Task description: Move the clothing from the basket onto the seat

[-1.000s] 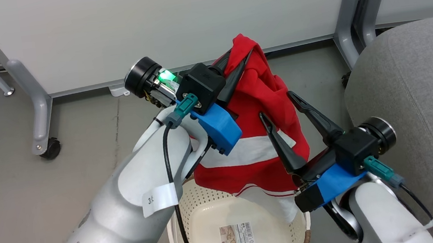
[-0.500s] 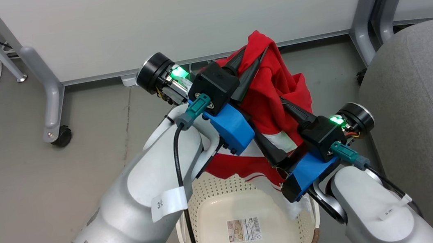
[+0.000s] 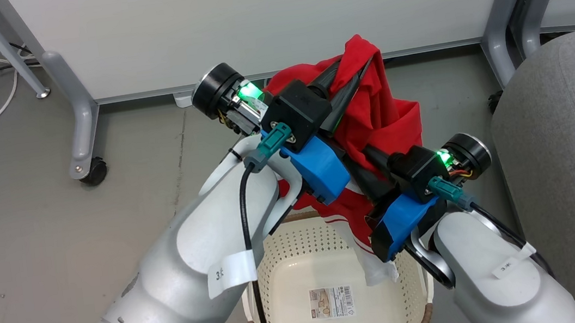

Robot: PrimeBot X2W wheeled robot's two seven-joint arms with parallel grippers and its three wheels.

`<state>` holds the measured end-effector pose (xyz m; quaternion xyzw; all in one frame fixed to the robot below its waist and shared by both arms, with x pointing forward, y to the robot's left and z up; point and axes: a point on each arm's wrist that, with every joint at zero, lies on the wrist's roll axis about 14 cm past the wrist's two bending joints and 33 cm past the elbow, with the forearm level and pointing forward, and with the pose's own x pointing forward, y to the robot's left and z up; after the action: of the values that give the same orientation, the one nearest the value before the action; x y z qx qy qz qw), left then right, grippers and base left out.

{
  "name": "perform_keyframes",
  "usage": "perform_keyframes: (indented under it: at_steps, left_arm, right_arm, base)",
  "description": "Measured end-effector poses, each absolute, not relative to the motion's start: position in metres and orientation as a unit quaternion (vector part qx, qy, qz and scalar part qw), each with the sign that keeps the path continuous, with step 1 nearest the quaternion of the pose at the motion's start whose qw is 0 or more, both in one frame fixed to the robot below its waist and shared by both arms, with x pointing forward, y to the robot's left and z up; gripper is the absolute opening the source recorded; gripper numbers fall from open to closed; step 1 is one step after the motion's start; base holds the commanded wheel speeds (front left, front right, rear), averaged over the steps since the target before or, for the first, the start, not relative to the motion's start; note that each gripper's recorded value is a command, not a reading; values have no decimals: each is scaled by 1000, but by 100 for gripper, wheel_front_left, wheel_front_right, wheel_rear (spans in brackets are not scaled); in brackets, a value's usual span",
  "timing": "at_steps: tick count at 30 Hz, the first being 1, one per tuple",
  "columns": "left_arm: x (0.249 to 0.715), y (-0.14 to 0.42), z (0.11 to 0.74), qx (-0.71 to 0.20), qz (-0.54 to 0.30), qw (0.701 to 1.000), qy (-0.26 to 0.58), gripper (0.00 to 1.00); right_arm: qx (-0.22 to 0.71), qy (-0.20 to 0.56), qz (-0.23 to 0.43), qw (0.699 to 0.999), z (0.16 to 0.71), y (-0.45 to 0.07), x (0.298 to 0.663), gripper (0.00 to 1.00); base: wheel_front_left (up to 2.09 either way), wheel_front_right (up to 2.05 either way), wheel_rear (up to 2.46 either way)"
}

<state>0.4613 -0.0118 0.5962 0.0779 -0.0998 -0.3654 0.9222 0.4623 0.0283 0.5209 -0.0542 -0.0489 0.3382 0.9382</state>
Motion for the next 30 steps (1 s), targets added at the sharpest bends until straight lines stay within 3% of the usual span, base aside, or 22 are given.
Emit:
perform_keyframes:
  at_steps: [27,28,29,30]
  left_arm:
    - [461,-16,599,76,-368,921,-103,0]
    - [462,-15,599,75,-367,921,-104,84]
    - [462,-15,600,75,-366,922,-104,100]
    - [462,-15,600,74,-366,922,-105,100]
  right_arm:
    - [-46,-58,339,938,529,29,462,0]
    - [-46,-58,339,938,529,29,462,0]
    - [-46,-58,339,938,530,29,462,0]
    - [-46,-58,339,938,530,29,462,0]
  base:
    - [0,0,0]
    - [0,0,0]
    - [0,0,0]
    - [0,0,0]
